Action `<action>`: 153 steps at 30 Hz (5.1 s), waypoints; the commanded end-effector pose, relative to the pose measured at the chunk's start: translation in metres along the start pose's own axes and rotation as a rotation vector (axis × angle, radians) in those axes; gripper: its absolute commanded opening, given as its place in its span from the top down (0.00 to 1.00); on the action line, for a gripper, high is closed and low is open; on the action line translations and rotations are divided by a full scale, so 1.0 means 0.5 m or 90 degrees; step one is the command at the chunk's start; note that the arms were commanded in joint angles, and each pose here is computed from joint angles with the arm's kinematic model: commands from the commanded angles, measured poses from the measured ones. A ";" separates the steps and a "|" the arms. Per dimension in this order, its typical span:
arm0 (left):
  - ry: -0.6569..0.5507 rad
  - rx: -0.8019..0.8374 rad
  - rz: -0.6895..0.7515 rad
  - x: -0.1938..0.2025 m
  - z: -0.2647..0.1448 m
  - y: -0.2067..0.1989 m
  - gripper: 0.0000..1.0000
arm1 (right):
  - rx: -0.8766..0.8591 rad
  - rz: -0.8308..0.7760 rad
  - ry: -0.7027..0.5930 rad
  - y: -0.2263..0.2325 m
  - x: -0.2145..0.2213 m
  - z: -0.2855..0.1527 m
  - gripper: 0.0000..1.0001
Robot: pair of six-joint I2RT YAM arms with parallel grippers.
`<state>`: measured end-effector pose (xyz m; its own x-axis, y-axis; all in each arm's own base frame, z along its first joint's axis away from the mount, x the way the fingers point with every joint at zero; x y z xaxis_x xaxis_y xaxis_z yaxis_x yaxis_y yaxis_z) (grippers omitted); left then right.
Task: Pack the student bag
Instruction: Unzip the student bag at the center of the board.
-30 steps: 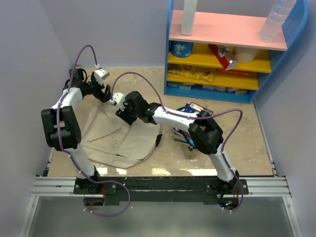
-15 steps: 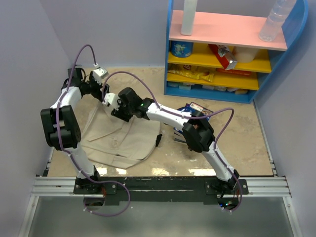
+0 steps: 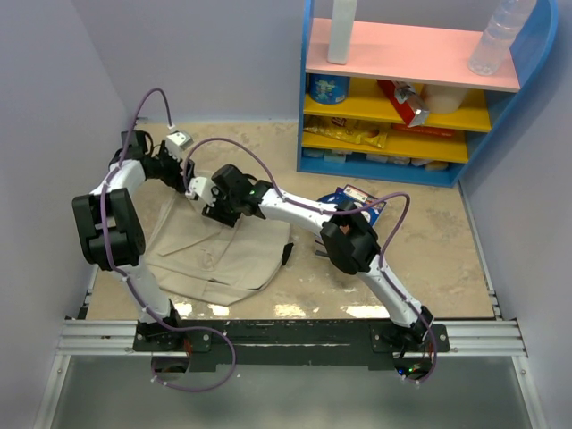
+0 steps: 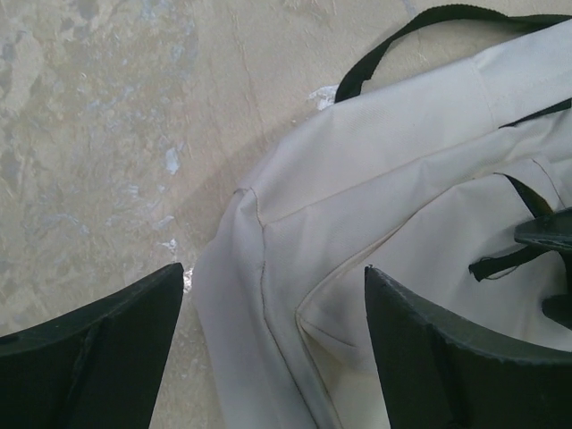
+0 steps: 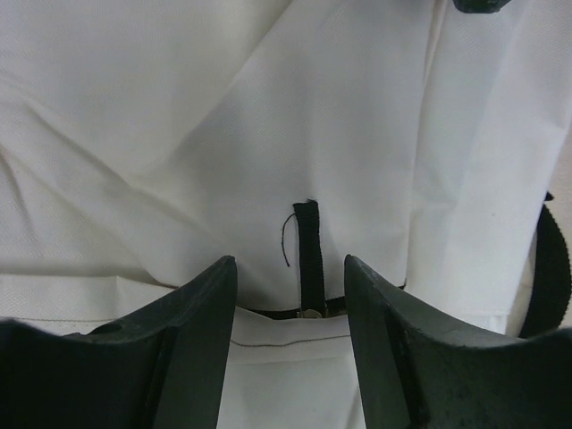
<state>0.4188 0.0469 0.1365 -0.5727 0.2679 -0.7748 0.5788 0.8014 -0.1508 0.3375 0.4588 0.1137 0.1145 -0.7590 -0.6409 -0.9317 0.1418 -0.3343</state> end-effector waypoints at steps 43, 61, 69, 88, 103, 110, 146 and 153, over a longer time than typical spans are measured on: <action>-0.107 -0.130 -0.230 0.036 0.042 -0.067 1.00 | 0.029 0.152 -0.161 0.191 -0.120 -0.103 1.00; -0.056 -0.098 -0.069 -0.059 -0.033 -0.062 0.37 | 0.118 0.281 -0.144 0.092 0.037 -0.137 1.00; -0.111 0.039 0.243 -0.208 -0.043 -0.120 0.17 | 0.042 0.260 -0.144 0.107 0.068 -0.135 1.00; 0.072 0.340 0.287 -0.118 0.215 -0.185 0.20 | -0.003 0.225 -0.143 0.125 0.072 -0.135 1.00; 0.147 0.338 0.294 -0.069 0.236 -0.175 0.33 | -0.001 0.207 -0.144 0.117 0.057 -0.141 1.00; 0.143 0.335 0.274 -0.068 0.233 -0.195 1.00 | 0.026 0.210 -0.145 0.107 0.045 -0.132 1.00; -0.048 0.037 0.020 -0.143 0.140 -0.133 1.00 | 0.117 0.214 -0.135 0.237 -0.034 -0.127 1.00; -0.021 0.145 0.017 -0.136 0.114 -0.181 1.00 | 0.172 0.269 -0.171 0.120 -0.040 -0.116 1.00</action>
<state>0.4406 -0.0659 0.1234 -0.6404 0.2653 -0.7208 0.6130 0.7420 -0.2714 0.2280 0.4349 0.1170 -0.1352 -0.5127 -0.8478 -0.8345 0.5203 -0.1816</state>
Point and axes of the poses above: each gripper's point midway between its finger pads, its own z axis out along the fingers, its own y axis along the line the jaws close on, x = y × z, the point moved 7 cm from there along -z, back along the fingers, and after that the axes turned 9 degrees about -z, right-handed, at the moved point
